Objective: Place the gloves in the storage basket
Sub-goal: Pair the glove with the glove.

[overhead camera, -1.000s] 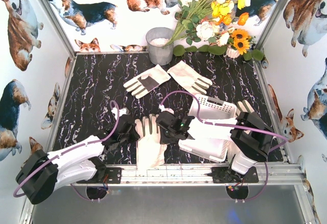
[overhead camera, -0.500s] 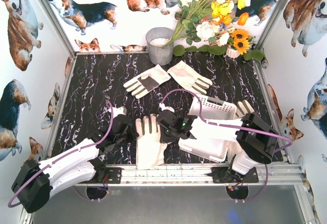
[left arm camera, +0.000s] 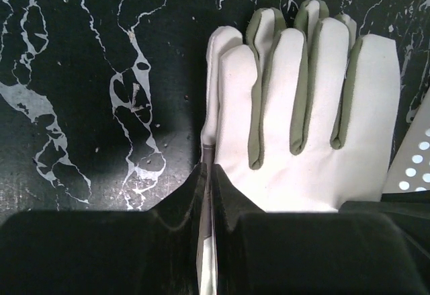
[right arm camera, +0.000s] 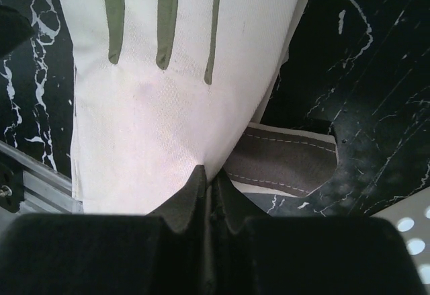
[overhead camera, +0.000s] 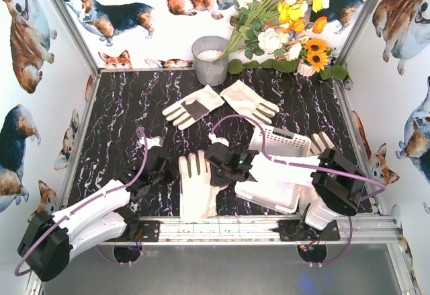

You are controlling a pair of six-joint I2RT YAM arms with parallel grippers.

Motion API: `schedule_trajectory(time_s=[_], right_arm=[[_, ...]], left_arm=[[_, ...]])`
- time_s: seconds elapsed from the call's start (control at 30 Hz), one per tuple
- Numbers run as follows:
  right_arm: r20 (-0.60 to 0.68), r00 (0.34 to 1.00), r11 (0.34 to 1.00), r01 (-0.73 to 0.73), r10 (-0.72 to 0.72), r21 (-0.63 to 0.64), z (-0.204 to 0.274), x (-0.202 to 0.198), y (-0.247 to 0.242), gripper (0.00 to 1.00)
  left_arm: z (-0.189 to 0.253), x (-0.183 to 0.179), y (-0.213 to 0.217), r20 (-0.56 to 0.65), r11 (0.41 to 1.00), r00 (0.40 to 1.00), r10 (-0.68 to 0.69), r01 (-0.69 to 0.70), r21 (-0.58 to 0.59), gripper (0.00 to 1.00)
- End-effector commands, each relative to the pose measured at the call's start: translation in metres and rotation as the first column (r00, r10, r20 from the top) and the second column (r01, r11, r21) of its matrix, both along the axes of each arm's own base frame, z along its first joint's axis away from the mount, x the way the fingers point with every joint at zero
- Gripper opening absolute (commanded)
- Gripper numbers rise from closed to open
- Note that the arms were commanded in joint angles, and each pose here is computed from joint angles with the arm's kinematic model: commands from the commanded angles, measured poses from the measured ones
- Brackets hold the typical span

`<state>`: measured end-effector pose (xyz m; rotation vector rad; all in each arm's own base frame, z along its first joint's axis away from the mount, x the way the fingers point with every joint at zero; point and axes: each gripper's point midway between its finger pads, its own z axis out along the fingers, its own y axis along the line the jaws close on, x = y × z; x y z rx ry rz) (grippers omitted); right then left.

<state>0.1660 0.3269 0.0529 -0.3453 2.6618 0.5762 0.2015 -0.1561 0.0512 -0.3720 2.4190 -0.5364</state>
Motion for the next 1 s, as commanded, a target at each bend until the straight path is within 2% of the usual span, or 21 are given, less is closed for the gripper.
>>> schedule_trajectory(time_s=[0.0,0.27,0.4,0.5,0.73,0.97], right_arm=[[0.053,0.998,1.000,0.018,-0.018,-0.001,0.010,0.014,0.003,0.00],[0.039,0.999,1.000,0.013,-0.013,0.007,0.006,0.016,0.009,0.00],[0.031,0.999,1.000,0.015,-0.016,0.019,0.004,0.014,0.010,0.00],[0.022,1.000,1.000,0.014,-0.014,0.014,0.001,0.013,0.010,0.00],[0.011,1.000,1.000,0.019,-0.019,0.009,-0.004,0.010,0.007,0.00],[0.007,1.000,1.000,0.016,-0.016,0.012,-0.004,0.010,0.008,0.00]], left_arm=[[0.010,0.014,0.000,0.044,1.000,0.999,0.002,-0.002,0.006,0.00],[0.008,0.014,-0.008,0.036,0.999,0.999,-0.018,0.019,-0.029,0.00],[0.004,0.012,-0.017,0.026,0.996,0.999,-0.040,0.042,-0.078,0.20],[-0.001,0.011,-0.019,0.014,0.996,0.999,-0.047,0.048,-0.079,0.24],[-0.015,0.006,-0.022,-0.043,0.995,0.997,-0.056,0.053,-0.081,0.26],[-0.019,0.005,-0.025,-0.049,0.993,0.997,-0.053,0.047,-0.110,0.22]])
